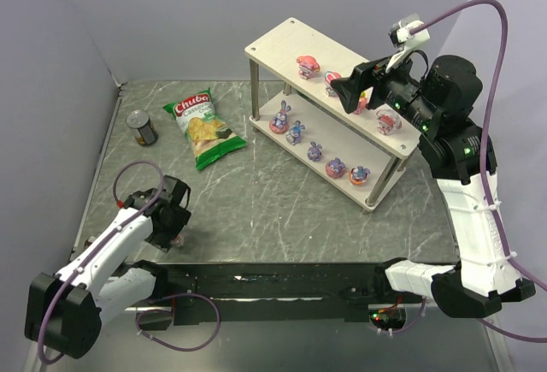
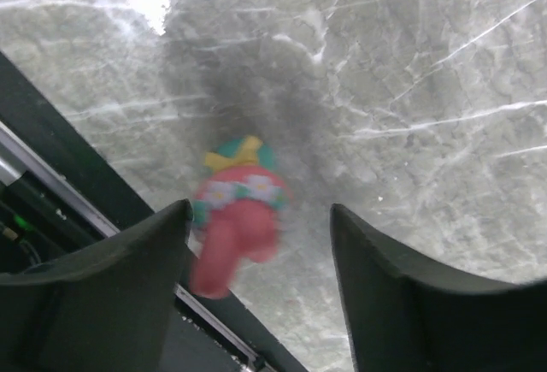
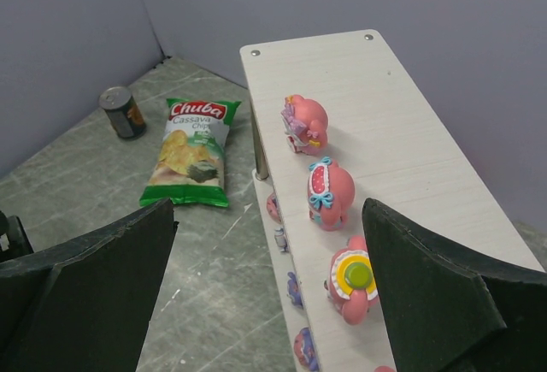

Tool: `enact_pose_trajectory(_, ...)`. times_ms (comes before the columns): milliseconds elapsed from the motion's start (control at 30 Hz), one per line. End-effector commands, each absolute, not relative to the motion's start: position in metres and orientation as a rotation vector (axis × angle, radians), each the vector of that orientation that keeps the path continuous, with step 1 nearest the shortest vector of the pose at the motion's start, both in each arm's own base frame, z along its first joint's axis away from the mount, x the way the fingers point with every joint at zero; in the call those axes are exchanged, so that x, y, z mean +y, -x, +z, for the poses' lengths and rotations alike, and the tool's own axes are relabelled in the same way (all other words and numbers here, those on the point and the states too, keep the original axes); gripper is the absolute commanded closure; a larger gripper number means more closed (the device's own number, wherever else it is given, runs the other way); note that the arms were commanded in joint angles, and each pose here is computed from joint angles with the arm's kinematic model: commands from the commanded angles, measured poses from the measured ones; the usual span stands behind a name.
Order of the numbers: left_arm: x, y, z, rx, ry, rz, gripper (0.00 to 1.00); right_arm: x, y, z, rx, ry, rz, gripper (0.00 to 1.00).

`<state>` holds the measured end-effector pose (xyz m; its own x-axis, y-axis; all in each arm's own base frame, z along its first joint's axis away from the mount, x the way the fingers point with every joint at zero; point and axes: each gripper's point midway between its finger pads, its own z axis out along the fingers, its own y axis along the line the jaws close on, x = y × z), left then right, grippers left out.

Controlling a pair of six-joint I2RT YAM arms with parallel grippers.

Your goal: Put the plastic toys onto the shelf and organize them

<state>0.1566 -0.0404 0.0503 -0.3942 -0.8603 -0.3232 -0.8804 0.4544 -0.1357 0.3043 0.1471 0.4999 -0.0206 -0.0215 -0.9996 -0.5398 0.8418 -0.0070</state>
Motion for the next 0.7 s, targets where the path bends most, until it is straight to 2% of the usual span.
enact_pose_trajectory(0, -0.047, -0.168, 0.051, 2.377, 1.448, 0.05, 0.33, 0.139, -0.301, 0.511, 1.512, 0.44, 0.4, 0.04)
enact_pose_trajectory(33, -0.047, -0.169, 0.051, 2.384, 1.44, 0.054, 0.36, 0.138, -0.301, 0.512, 1.51, 0.435, 0.395, 0.04)
enact_pose_trajectory(67, -0.046, -0.168, 0.051, 2.386, 1.439, 0.063, 0.44, 0.137, -0.301, 0.511, 1.512, 0.434, 0.391, 0.04)
enact_pose_trajectory(200, -0.051, -0.179, 0.055, 2.386, 1.387, 0.011, 0.66, 0.135, -0.301, 0.51, 1.511, 0.428, 0.382, 0.04)
enact_pose_trajectory(267, -0.056, -0.188, 0.058, 2.431, 1.261, -0.028, 0.76, 0.136, -0.302, 0.509, 1.515, 0.431, 0.382, 0.04)
enact_pose_trajectory(333, -0.076, -0.208, 0.068, 2.508, 1.006, -0.161, 0.79, 0.137, -0.303, 0.507, 1.521, 0.444, 0.384, 0.04)
enact_pose_trajectory(467, -0.116, -0.238, 0.094, 2.512, 0.573, -0.421, 0.75, 0.169, -0.278, 0.501, 1.453, 0.657, 0.529, 0.04)
enact_pose_trajectory(533, -0.128, -0.249, 0.106, 2.472, 0.389, -0.487, 0.73, 0.185, -0.252, 0.506, 1.35, 0.796, 0.617, 0.04)
enact_pose_trajectory(667, -0.152, -0.255, 0.115, 2.512, 0.137, -0.531, 0.78, 0.225, -0.209, 0.488, 1.239, 1.01, 0.817, 0.04)
